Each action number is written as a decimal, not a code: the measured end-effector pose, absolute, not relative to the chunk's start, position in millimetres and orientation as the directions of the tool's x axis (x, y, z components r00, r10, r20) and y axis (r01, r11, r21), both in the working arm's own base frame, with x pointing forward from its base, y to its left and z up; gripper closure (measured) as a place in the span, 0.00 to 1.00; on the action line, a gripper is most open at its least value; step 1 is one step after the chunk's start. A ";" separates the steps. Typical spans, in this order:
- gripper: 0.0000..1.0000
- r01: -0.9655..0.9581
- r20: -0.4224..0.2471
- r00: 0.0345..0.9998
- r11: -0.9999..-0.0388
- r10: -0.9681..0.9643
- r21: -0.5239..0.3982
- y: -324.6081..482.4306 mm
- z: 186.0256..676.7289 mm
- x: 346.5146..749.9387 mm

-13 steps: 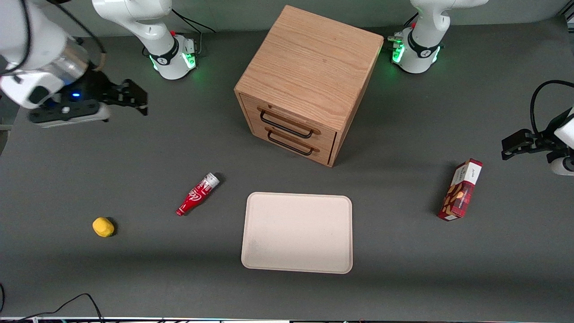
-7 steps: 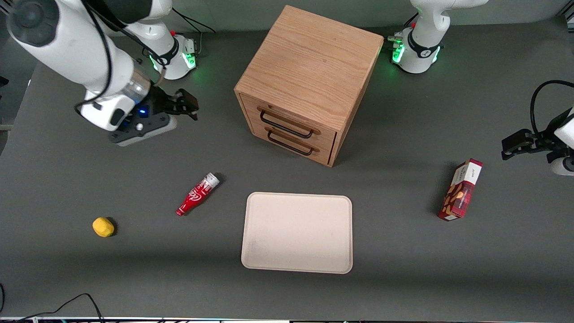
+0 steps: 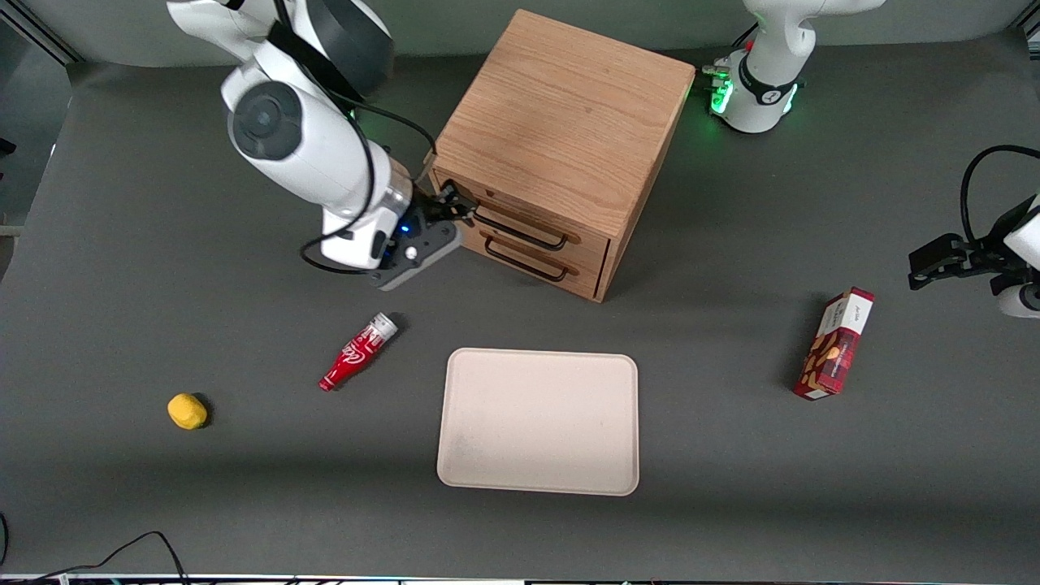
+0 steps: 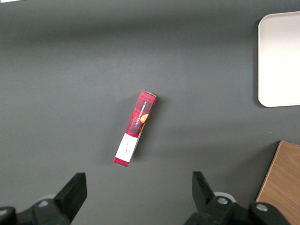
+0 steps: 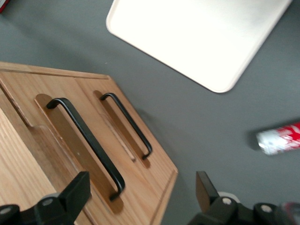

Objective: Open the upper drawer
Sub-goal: 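Hook the right gripper onto the upper drawer's black handle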

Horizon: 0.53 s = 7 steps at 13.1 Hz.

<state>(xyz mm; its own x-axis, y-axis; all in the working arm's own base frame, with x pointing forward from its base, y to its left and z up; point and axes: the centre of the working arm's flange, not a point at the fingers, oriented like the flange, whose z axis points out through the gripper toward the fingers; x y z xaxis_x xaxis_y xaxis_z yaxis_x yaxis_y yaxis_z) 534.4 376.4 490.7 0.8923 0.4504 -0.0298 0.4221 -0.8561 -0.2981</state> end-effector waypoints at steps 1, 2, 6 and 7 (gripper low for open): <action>0.00 0.431 -0.038 0.884 -0.844 0.466 -0.320 386.8 477.8 533.3; 0.00 0.442 -0.044 0.874 -0.829 0.484 -0.344 398.9 466.3 530.3; 0.00 0.487 -0.061 0.832 -0.778 0.551 -0.397 423.0 439.0 520.5; 0.00 0.500 -0.060 0.822 -0.768 0.566 -0.400 422.9 435.3 520.7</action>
